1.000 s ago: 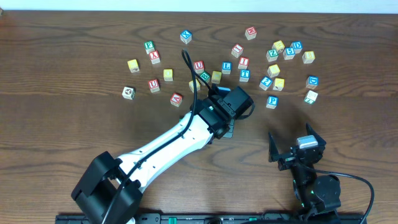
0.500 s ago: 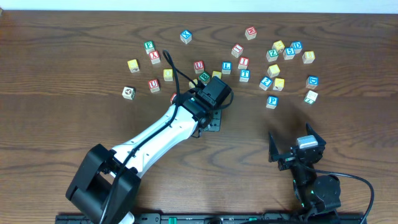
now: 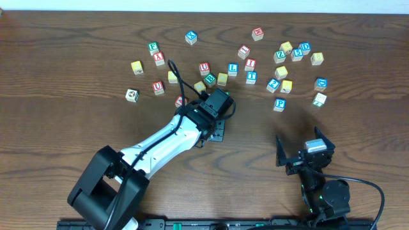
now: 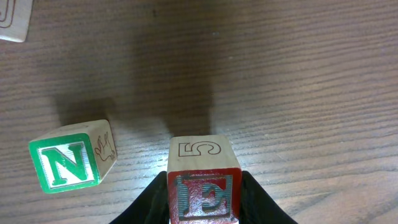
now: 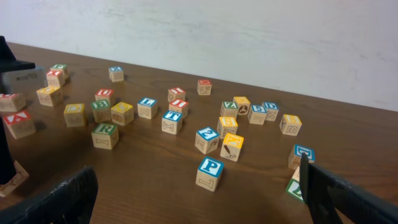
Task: Spell out NEURIPS
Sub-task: 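Carry the red E block to the right of the N block, then lower the E block beside the N block, adjusting its position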
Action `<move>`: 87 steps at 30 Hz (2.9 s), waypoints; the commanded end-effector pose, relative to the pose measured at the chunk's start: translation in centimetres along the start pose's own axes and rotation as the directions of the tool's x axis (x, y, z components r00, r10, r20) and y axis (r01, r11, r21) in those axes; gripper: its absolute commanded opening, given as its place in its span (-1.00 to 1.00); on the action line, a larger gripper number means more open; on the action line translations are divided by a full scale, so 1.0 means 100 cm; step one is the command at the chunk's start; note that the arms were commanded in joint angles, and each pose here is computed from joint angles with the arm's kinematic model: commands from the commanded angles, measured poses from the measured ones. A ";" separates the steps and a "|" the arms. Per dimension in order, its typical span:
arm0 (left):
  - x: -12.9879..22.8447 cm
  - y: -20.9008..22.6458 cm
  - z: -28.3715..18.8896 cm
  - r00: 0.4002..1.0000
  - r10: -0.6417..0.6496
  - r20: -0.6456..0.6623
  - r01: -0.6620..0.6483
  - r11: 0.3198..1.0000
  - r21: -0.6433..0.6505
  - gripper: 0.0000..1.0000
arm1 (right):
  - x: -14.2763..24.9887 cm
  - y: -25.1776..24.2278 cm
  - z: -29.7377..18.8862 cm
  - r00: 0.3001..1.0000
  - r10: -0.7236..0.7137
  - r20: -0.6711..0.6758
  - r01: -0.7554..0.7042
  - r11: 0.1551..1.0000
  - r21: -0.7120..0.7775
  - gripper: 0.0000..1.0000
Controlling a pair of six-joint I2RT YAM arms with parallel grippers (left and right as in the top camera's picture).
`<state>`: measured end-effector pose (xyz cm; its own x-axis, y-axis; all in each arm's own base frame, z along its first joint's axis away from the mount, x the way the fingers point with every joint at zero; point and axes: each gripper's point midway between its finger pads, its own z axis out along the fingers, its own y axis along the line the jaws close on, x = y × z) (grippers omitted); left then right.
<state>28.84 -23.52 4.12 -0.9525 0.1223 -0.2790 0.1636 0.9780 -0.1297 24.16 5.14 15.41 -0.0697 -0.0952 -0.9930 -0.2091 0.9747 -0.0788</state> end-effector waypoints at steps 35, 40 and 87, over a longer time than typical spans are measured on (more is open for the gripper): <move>-0.001 0.038 0.008 0.999 -0.044 -0.005 0.044 0.998 -0.038 -0.85 | 0.001 0.000 0.000 1.000 0.002 -0.002 -0.002 1.000 0.000 0.99; -0.006 0.035 0.009 1.000 -0.016 0.014 0.017 1.000 -0.024 -0.85 | 0.001 0.000 0.000 1.000 0.002 -0.001 -0.002 1.000 0.000 0.99; -0.014 0.046 0.008 0.997 0.058 0.048 -0.054 0.995 -0.085 -0.85 | 0.001 0.000 0.000 1.000 0.002 -0.001 -0.002 1.000 0.000 0.98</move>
<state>30.78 -20.35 2.91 -0.9360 0.1644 -0.3112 0.1983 0.9768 -0.0805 24.16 5.14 15.41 -0.0697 -0.0952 -0.9930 -0.2091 0.9747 -0.0788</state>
